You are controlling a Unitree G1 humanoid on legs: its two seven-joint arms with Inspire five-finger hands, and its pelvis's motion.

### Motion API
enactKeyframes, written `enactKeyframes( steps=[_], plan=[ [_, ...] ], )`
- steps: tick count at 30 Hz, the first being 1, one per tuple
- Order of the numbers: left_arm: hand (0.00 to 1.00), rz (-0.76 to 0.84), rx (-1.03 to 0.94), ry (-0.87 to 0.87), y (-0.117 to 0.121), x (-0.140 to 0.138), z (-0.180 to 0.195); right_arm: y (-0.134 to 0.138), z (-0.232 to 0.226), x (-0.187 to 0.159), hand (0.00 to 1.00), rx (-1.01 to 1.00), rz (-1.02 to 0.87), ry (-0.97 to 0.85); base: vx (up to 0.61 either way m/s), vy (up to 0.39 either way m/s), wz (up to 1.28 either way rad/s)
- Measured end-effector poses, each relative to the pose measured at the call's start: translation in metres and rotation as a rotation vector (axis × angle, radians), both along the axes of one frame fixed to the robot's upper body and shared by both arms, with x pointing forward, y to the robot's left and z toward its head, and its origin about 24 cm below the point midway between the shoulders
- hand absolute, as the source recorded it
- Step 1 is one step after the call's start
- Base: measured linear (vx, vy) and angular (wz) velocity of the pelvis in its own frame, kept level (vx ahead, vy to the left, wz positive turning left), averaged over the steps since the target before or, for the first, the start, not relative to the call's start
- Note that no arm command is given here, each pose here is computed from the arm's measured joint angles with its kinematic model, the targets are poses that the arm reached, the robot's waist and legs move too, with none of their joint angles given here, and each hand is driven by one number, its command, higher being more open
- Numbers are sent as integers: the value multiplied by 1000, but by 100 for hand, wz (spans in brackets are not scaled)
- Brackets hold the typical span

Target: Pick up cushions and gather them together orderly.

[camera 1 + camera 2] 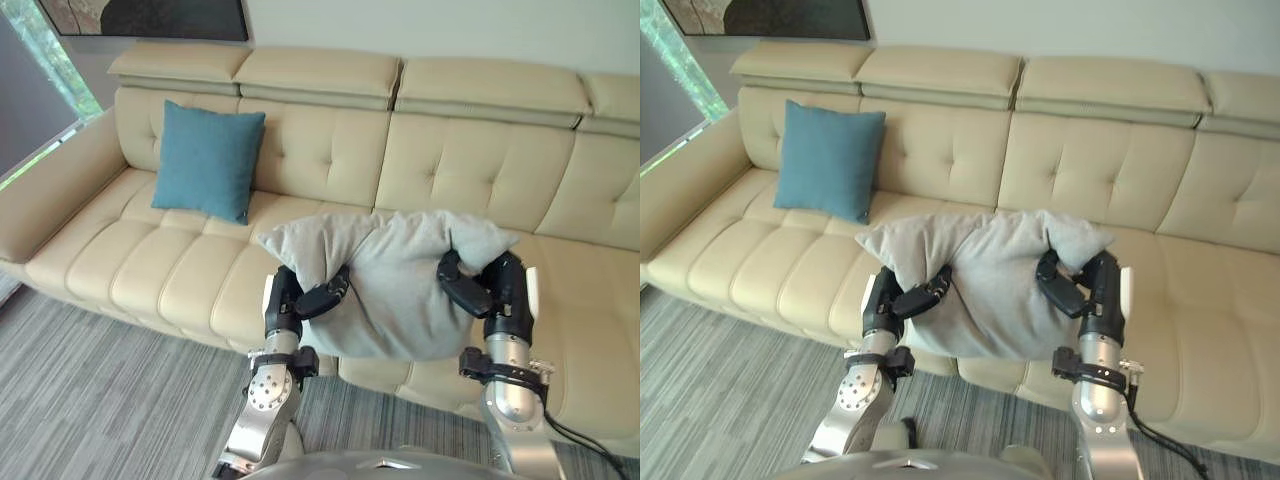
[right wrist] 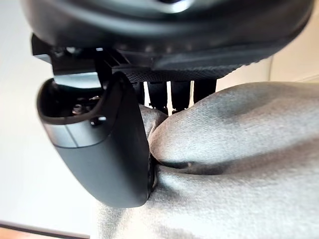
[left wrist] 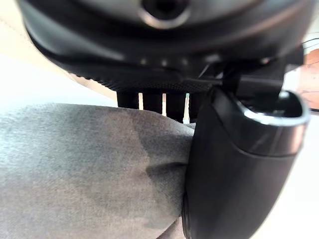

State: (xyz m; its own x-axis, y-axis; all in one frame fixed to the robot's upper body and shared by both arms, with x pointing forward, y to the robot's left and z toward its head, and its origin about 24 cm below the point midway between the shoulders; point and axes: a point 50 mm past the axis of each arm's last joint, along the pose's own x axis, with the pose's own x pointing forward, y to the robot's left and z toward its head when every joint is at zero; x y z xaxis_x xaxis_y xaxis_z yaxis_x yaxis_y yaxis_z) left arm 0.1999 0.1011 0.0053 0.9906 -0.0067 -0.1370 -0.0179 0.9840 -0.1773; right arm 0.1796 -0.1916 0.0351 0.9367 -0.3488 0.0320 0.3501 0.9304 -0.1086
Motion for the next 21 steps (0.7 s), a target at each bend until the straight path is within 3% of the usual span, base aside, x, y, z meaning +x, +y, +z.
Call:
enactKeyframes(
  steps=[10, 15, 18, 21],
  plan=[
    [0, 0, 17, 13, 4, -3, -3, 6, -5, 5, 0, 15, -3, 20, 9, 109, -56],
    [0, -5, 85, 3, 18, 0, -3, 12, -9, 35, 0, -40, 36, 21, -2, 59, -53],
    [0, 10, 108, -34, 22, 14, 4, 15, -5, 53, 0, -80, 54, 7, -20, 36, -3],
    [0, 81, 154, -145, 26, 56, 30, 29, 26, 94, 0, -154, 64, -108, -84, 20, 2]
  ],
)
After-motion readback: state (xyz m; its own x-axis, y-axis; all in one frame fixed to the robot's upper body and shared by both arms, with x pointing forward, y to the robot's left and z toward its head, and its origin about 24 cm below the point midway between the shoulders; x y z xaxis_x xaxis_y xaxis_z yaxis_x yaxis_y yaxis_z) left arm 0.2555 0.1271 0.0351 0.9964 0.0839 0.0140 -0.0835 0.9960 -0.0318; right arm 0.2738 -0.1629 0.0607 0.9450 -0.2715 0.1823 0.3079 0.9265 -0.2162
